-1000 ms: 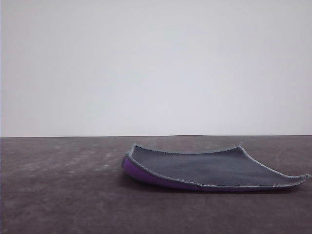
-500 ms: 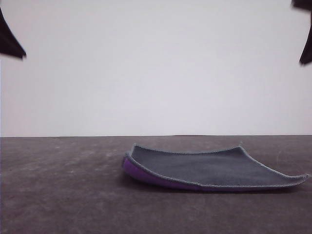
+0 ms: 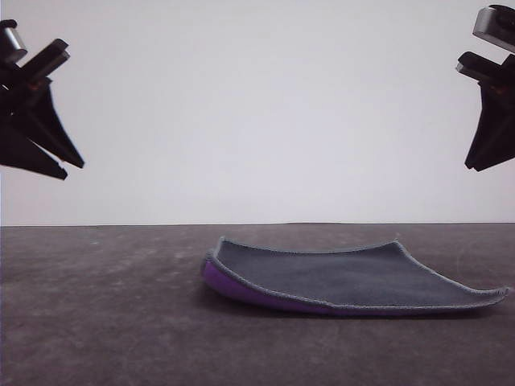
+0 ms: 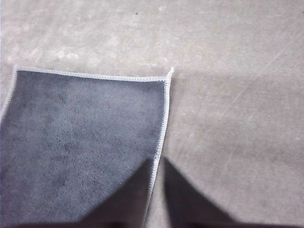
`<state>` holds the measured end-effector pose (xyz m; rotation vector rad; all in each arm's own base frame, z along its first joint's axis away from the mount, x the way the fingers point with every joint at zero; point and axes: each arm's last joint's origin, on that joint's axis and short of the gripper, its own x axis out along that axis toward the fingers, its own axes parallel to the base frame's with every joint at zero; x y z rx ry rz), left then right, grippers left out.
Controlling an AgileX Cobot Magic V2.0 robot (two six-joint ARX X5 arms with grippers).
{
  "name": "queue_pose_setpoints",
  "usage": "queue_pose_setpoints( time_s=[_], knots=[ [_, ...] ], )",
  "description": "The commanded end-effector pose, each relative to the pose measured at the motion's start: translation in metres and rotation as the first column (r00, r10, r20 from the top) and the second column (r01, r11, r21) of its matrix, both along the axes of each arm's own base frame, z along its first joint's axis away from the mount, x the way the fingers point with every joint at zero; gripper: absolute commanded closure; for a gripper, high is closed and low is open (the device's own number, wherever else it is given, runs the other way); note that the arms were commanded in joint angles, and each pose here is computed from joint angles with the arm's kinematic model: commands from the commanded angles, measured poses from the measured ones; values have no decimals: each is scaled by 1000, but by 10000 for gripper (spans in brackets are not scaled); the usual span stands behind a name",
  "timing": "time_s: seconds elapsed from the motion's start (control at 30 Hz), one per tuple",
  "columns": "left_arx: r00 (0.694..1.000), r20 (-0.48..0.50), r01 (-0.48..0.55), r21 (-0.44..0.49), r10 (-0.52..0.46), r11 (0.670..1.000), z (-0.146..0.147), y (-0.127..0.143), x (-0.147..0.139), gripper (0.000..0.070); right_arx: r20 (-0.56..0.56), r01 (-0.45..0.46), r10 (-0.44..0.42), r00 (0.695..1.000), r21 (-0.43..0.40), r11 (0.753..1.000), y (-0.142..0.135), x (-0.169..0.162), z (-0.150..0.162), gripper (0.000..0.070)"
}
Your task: Fold clothes
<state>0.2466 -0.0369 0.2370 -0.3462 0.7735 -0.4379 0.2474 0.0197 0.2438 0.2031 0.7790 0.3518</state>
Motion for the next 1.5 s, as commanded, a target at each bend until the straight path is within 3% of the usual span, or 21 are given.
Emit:
queue_pose_setpoints(
  time_s=[0.0, 0.07, 0.17, 0.5, 0.9, 1.2, 1.47],
  knots=[
    [1000, 13, 23, 4, -24, 1000, 2, -3, 4, 423, -1, -6, 6, 1000, -1, 1000, 1, 3, 1, 413],
    [999, 7, 32, 4, -32, 999, 1, -5, 4, 413, -9, -6, 6, 1000, -2, 1000, 1, 2, 0, 265],
    [999, 10, 44, 4, -44, 999, 0, -8, 5, 414, -21, -6, 6, 1000, -2, 1000, 1, 2, -1, 213],
    [995, 52, 90, -52, -87, 995, 3, -24, 11, 415, -30, -24, 25, 999, 19, 1000, 1, 4, -3, 214],
    [980, -8, 200, -47, -201, 979, 2, -72, 82, 414, -137, -79, 94, 986, 114, 990, 6, 64, -30, 214],
    [961, -121, 249, -14, -249, 968, -33, -98, 131, 415, -178, -96, 116, 977, 117, 988, 8, 117, -52, 214],
    [948, -201, 248, -13, -246, 969, -68, -106, 151, 415, -200, -107, 131, 971, 126, 986, 9, 142, -71, 214]
  ],
)
